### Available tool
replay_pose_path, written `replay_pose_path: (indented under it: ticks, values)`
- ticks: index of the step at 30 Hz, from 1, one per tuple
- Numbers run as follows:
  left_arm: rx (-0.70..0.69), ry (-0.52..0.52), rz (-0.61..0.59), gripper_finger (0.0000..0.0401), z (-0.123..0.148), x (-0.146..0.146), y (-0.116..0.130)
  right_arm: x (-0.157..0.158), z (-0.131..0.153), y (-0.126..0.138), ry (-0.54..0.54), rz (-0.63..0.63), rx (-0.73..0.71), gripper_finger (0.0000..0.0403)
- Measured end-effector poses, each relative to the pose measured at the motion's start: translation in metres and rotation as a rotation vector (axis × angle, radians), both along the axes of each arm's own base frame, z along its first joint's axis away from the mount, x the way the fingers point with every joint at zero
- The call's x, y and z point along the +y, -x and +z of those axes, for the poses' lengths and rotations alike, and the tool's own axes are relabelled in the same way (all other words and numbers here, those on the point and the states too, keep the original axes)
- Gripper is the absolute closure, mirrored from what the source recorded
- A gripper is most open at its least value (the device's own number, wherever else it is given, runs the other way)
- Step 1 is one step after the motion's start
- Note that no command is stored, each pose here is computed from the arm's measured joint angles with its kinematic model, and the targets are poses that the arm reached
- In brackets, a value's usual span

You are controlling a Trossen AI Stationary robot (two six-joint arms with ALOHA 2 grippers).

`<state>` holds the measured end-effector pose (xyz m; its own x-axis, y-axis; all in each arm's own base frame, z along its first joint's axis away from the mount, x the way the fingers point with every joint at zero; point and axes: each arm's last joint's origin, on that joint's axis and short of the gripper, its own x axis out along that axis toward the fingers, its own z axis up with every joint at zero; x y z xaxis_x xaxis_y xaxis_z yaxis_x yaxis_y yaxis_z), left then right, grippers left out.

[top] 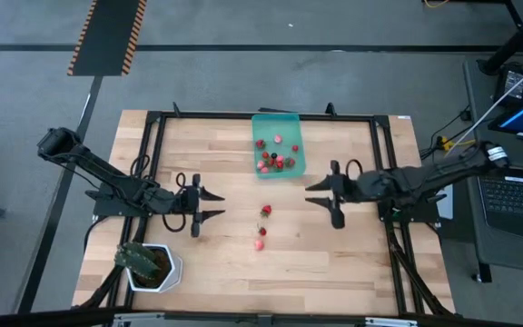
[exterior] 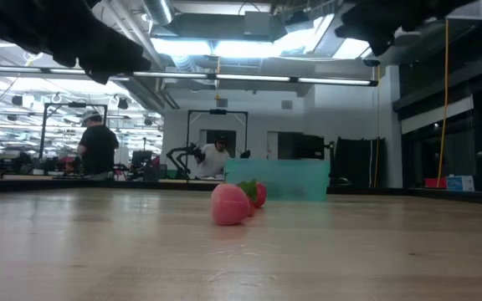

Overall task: Pick and placing Produce into tupperware
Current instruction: Put the pink peach into the blue bin

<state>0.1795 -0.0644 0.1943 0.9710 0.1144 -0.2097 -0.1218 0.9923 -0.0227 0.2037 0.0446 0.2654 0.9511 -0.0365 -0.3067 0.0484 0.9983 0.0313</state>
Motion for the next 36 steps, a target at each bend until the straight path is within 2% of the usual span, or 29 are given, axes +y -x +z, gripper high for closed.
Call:
replay_pose_path:
  ticks: [5,9,13,19,28,36]
  values:
    - [0.001,0.010,-0.011,0.0236,0.000,0.000,0.000,0.008,-0.027,0.017,-0.017,0.037,-0.116,0.0265]
    - [-0.004,0.012,-0.010,0.0236,0.000,0.000,0.000,0.010,-0.044,0.028,-0.041,0.059,-0.148,0.0265]
    - [-0.046,0.031,-0.011,0.0236,0.005,-0.001,-0.001,0.009,-0.051,0.031,-0.049,0.063,-0.187,0.0265]
    - [-0.058,0.036,-0.010,0.0236,0.015,-0.003,-0.007,0.009,-0.054,0.032,-0.042,0.063,-0.169,0.0265]
    - [0.151,-0.058,-0.013,0.0236,0.010,-0.021,-0.046,0.009,-0.058,0.032,-0.061,0.056,-0.133,0.0265]
    - [0.390,-0.117,-0.092,0.0236,0.010,-0.041,-0.085,0.008,-0.064,0.034,-0.058,0.050,-0.064,0.0265]
